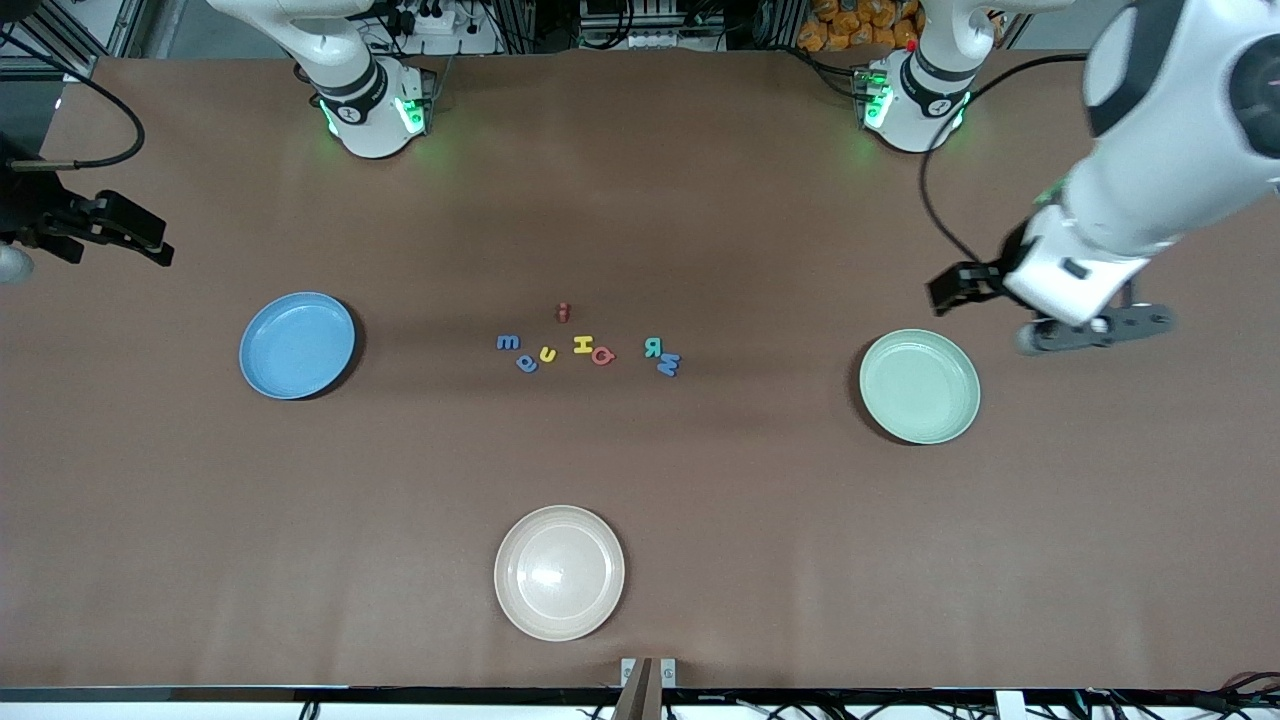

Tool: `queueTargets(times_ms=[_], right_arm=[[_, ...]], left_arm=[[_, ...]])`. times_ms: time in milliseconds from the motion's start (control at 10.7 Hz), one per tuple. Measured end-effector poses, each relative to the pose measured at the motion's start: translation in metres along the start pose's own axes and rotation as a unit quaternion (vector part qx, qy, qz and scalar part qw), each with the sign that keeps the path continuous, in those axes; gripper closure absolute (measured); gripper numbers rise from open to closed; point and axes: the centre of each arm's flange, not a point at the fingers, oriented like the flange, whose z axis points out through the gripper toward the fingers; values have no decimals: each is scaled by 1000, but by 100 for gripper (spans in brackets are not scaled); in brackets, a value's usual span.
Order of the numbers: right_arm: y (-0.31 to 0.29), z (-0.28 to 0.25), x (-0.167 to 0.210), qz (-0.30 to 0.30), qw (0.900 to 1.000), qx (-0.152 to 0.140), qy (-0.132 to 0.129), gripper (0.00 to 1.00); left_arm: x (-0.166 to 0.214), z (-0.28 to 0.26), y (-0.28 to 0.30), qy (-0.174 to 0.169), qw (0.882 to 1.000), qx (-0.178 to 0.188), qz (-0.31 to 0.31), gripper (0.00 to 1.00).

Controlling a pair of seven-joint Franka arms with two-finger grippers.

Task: Sort upper and lower case letters into plates
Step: 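Reach the left gripper over the blue foam W among the letters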

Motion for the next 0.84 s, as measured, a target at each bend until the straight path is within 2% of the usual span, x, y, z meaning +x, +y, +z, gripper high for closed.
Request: queueTargets(times_ms=[187,468,843], right_arm=[[1,1,-1,0,1000,0,-3,0],[1,2,-2,0,1000,-1,-11,0],[1,2,-3,-1,1000,-1,-14,0]], left_arm=[[-1,38,50,-19,1000,-9,13,0],[-1,114,106,-52,998,9,21,0],[-12,175,167,-40,995,10,-89,0]])
